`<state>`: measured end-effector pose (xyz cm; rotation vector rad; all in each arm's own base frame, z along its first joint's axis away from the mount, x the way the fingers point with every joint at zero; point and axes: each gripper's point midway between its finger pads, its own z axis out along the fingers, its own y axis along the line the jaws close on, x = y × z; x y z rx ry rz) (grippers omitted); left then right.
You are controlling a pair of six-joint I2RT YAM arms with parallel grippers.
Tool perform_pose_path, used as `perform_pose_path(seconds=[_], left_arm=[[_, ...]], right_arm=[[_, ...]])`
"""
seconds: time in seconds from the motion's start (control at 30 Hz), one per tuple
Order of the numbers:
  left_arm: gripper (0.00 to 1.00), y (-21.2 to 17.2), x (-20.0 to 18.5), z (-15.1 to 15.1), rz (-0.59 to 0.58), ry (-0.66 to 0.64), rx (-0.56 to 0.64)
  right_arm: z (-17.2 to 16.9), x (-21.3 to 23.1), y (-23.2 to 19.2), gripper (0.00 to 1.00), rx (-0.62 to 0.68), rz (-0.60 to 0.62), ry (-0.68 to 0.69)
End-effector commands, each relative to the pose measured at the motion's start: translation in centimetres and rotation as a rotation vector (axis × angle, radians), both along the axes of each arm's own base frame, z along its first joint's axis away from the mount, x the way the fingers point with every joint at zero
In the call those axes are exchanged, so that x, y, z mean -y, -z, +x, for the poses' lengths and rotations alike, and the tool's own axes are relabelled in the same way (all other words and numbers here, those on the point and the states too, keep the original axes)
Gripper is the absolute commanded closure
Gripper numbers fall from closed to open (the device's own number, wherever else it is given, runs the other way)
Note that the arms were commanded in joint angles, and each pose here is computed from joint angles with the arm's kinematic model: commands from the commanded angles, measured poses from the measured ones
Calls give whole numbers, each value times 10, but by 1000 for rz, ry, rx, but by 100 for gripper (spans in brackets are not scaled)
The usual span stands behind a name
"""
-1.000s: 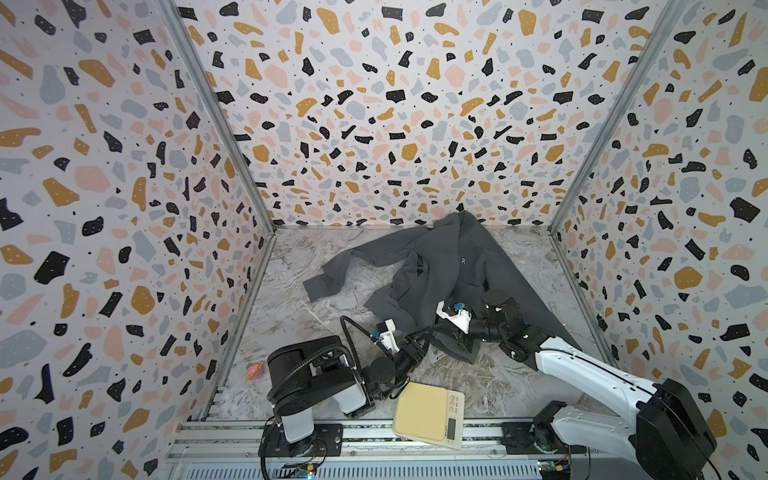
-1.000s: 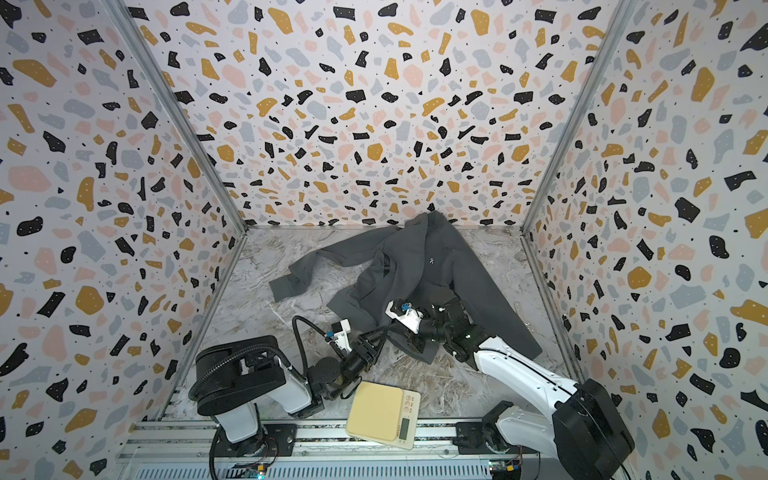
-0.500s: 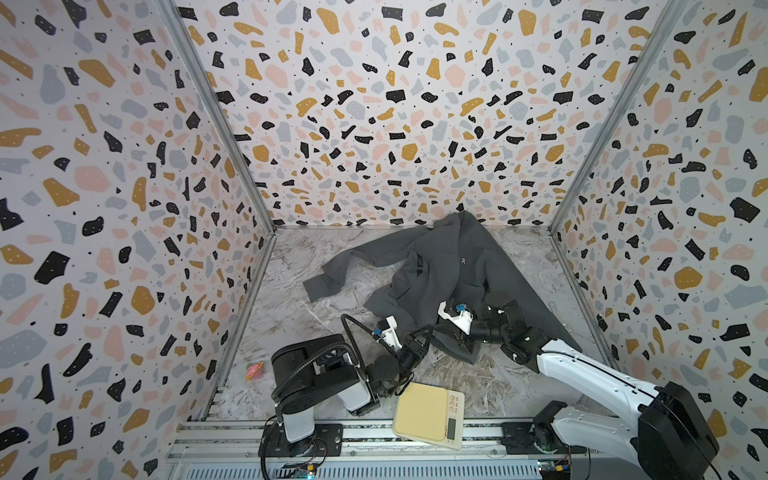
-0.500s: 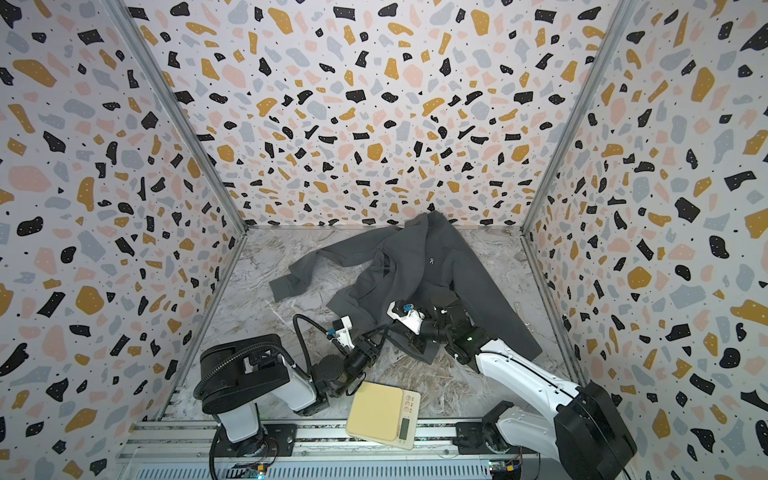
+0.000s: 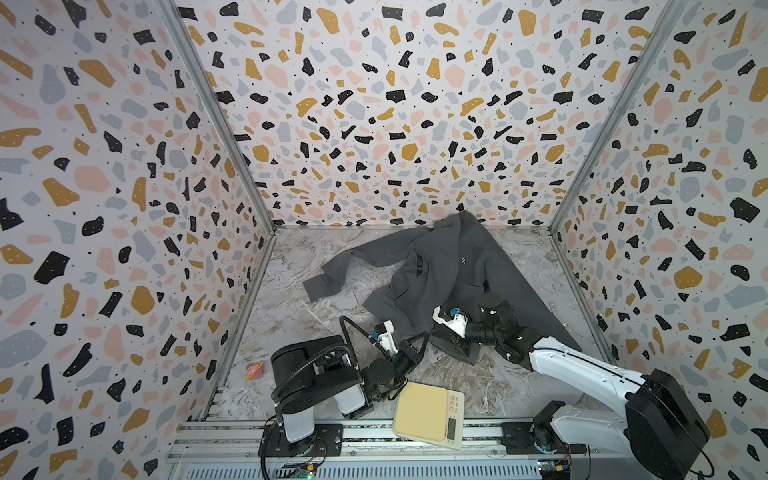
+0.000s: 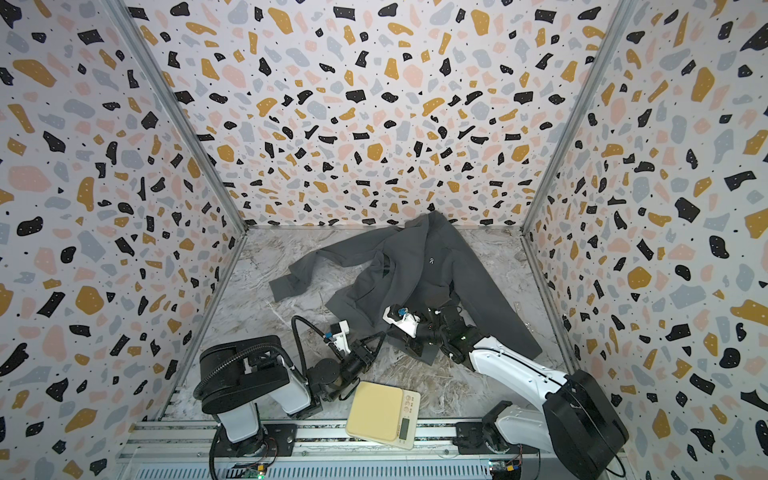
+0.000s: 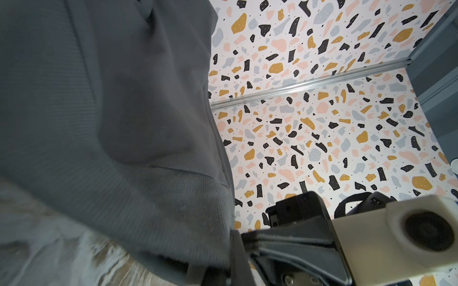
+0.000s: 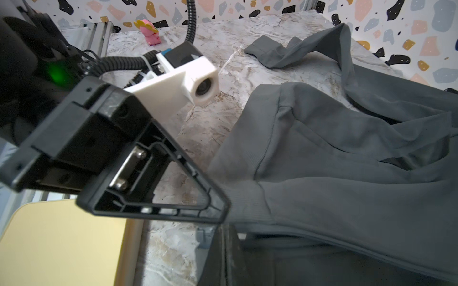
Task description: Zip up the jacket
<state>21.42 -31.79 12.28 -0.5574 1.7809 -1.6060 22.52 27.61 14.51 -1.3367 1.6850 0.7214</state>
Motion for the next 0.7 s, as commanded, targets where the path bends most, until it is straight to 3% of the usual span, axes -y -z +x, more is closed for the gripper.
perform_pose_path(seconds=[0.0,0.3,0.67], left_arm=[[100,-6,-9,-16,-30,53,8],[100,-11,-11,-21,21,77,30],[100,-13,-43,-16,268,-12,61]], right_arm=[[39,8,-21,100,151,15,113],[80,7,-17,100,196,-17,198],[207,86,-24,100,297,-124,607]])
